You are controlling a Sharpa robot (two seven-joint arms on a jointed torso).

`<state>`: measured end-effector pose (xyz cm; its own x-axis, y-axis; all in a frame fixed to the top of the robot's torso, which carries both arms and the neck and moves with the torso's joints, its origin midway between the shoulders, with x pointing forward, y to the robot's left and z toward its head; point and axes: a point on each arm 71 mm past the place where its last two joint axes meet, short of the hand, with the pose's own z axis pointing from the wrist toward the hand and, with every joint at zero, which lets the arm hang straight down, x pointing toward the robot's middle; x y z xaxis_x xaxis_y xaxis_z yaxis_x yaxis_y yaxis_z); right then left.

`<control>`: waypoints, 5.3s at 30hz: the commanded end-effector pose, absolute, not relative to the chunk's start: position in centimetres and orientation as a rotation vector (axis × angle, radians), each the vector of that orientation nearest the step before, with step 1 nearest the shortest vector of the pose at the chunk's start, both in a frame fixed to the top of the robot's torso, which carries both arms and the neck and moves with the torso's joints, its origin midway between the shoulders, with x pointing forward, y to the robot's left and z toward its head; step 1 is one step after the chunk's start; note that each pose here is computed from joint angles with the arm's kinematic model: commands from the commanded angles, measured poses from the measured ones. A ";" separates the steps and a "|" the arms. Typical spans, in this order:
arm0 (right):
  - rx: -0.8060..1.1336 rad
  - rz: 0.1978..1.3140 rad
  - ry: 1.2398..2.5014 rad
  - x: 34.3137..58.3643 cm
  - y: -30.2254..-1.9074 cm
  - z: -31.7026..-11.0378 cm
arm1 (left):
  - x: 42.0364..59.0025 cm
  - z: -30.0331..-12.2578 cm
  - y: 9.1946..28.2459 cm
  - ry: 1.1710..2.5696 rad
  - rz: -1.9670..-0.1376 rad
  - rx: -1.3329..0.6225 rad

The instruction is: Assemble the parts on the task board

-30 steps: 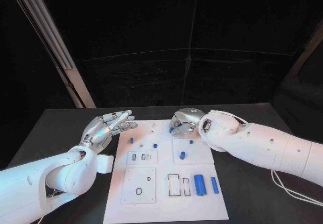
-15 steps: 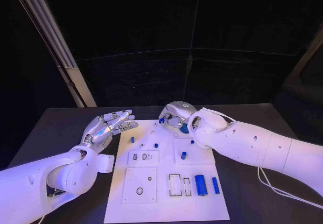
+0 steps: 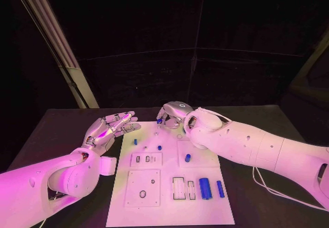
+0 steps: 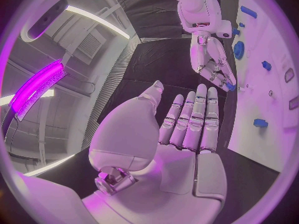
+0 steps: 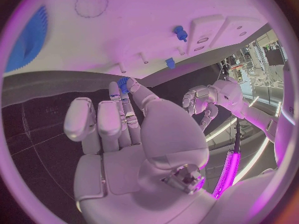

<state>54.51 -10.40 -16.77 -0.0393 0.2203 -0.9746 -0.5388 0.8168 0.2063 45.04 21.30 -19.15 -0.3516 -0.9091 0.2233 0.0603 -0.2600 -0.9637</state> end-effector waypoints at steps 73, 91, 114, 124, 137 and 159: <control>0.011 0.499 1.660 51.3 -21.8 -15.1 | 45.3 -19.0 21.9 1.256 -1.716 -1.124; -0.048 0.393 1.731 52.6 -21.9 -16.3 | 45.5 -19.1 21.4 1.267 -1.729 -1.124; -0.149 0.357 1.757 52.8 -20.8 -17.0 | 45.5 -19.2 21.4 1.270 -1.724 -1.127; -0.163 0.352 1.739 52.8 -20.6 -17.0 | 45.6 -19.2 21.4 1.271 -1.723 -1.127; -0.183 0.356 1.671 52.5 -19.8 -16.7 | 45.6 -19.2 21.4 1.275 -1.723 -1.129; -0.220 0.510 1.499 50.4 -13.0 -15.0 | 45.6 -19.2 21.3 1.281 -1.727 -1.131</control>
<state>50.31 -12.98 -15.34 -0.0538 0.1823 -0.9818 -0.4577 0.8693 0.1865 45.60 21.51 -19.38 -0.3615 -0.9035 0.2302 0.0331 -0.2591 -0.9653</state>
